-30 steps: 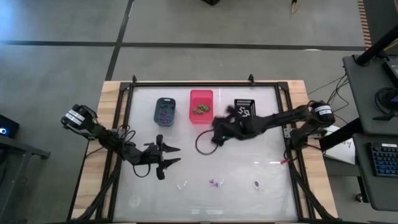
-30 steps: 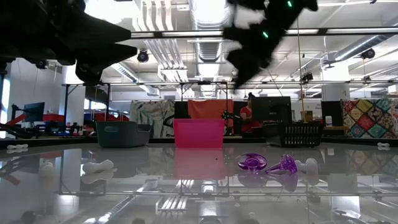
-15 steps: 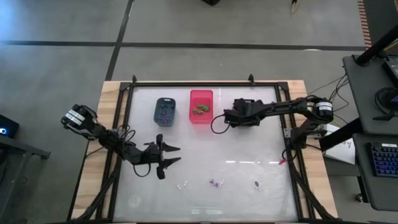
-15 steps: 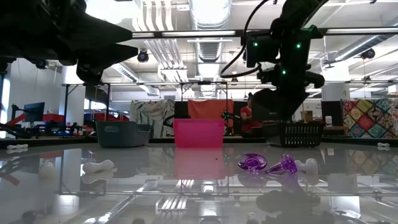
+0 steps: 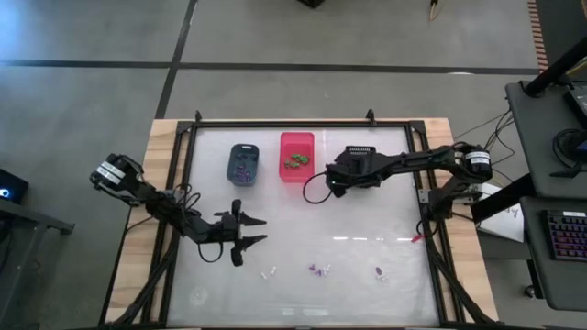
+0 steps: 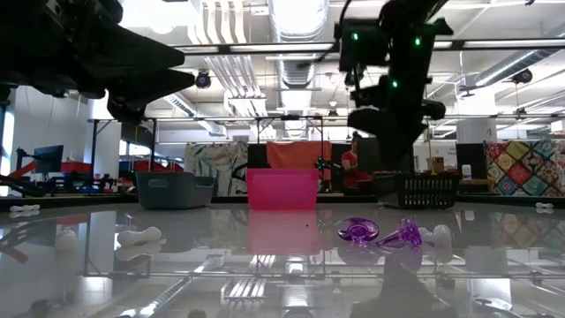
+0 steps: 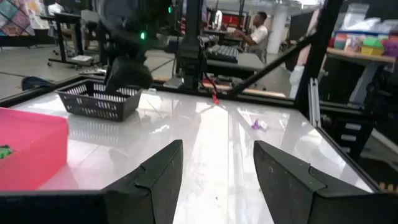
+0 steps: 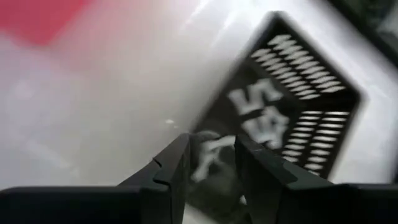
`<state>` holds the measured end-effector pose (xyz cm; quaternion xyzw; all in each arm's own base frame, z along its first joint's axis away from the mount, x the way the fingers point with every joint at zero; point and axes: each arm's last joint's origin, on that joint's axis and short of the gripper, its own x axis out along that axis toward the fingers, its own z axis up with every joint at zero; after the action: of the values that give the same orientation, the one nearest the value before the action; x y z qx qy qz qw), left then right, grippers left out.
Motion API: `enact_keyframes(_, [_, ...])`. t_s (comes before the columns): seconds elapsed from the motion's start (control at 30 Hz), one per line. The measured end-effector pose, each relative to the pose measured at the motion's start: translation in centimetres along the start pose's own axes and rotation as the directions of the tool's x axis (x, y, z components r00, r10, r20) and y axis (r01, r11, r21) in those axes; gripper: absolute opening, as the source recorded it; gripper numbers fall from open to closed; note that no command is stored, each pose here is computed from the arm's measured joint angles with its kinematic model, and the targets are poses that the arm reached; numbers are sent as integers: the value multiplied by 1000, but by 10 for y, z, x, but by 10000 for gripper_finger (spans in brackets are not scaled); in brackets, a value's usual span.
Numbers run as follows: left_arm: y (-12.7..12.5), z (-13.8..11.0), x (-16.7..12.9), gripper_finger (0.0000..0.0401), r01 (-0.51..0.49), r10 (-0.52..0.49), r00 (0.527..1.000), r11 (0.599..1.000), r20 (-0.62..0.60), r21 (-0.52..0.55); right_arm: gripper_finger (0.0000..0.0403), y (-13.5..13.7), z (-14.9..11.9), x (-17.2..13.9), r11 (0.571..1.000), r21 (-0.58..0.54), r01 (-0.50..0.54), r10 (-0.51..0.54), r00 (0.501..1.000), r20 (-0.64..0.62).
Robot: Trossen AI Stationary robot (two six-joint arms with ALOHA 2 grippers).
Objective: Sort Halloween decoration
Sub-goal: Put the purple witch hat toy into the blue bin
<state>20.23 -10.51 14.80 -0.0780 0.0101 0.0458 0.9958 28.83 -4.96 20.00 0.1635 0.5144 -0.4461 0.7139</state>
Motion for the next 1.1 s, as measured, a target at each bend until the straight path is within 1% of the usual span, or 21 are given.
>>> enact_keyframes(0.13, [-4, 0, 5, 181, 4, -3, 999, 1000, -33, 23, 114, 21, -5, -21, 988, -70, -139, 138, 990, -14])
enact_keyframes(0.2, [-6, 0, 7, 181, 2, 0, 999, 999, -49, 36, 111, 34, -11, -32, 966, -136, -218, 219, 976, -11])
enact_keyframes(0.23, [-6, 0, 8, 181, 3, -1, 999, 999, -47, 34, 110, 42, -15, -37, 947, -179, -269, 271, 963, -11])
enact_keyframes(0.27, [-7, 1, 8, 181, 4, -2, 999, 999, -44, 32, 109, 50, -20, -43, 917, -231, -326, 331, 944, -17])
enact_keyframes(0.33, [-7, 2, 8, 181, 6, -4, 999, 1000, -41, 30, 110, 66, -32, -55, 830, -314, -460, 467, 882, -60])
enact_keyframes(0.37, [-8, 3, 8, 181, 8, -7, 999, 1000, -39, 28, 111, 74, -38, -61, 780, -332, -530, 534, 841, -87])
enact_keyframes(0.43, [-9, 7, 6, 181, 17, -16, 1000, 1000, -27, 26, 116, 88, -49, -71, 694, -321, -645, 639, 757, -140])
enact_keyframes(0.47, [-10, 8, 5, 181, 21, -21, 1000, 999, -20, 26, 119, 94, -54, -76, 663, -296, -687, 677, 720, -155])
enact_keyframes(0.5, [-10, 11, 4, 181, 25, -25, 1000, 999, -11, 24, 121, 99, -58, -79, 648, -264, -715, 701, 695, -161])
enact_keyframes(0.6, [-11, 22, 0, 181, 39, -39, 999, 999, 23, 17, 123, 112, -70, -84, 611, -203, -765, 744, 643, -185])
enact_keyframes(0.7, [-11, 35, -5, 181, 49, -50, 997, 999, 63, 17, 123, 123, -84, -82, 609, -157, -778, 740, 628, -242])
enact_keyframes(0.8, [-9, 50, -12, 181, 54, -55, 993, 998, 106, 16, 123, 134, -91, -80, 634, -136, -761, 713, 644, -278])
enact_keyframes(0.9, [-5, 61, -19, 181, 52, -54, 991, 998, 121, 21, 123, 145, -90, -80, 649, -129, -750, 699, 654, -288])
enact_keyframes(1.0, [-1, 70, -25, 181, 50, -53, 991, 998, 122, 26, 123, 157, -87, -79, 673, -134, -728, 671, 676, -304])
enact_keyframes(1.1, [2, 74, -30, 181, 43, -47, 993, 998, 104, 41, 123, 166, -86, -77, 717, -147, -681, 609, 715, -342])
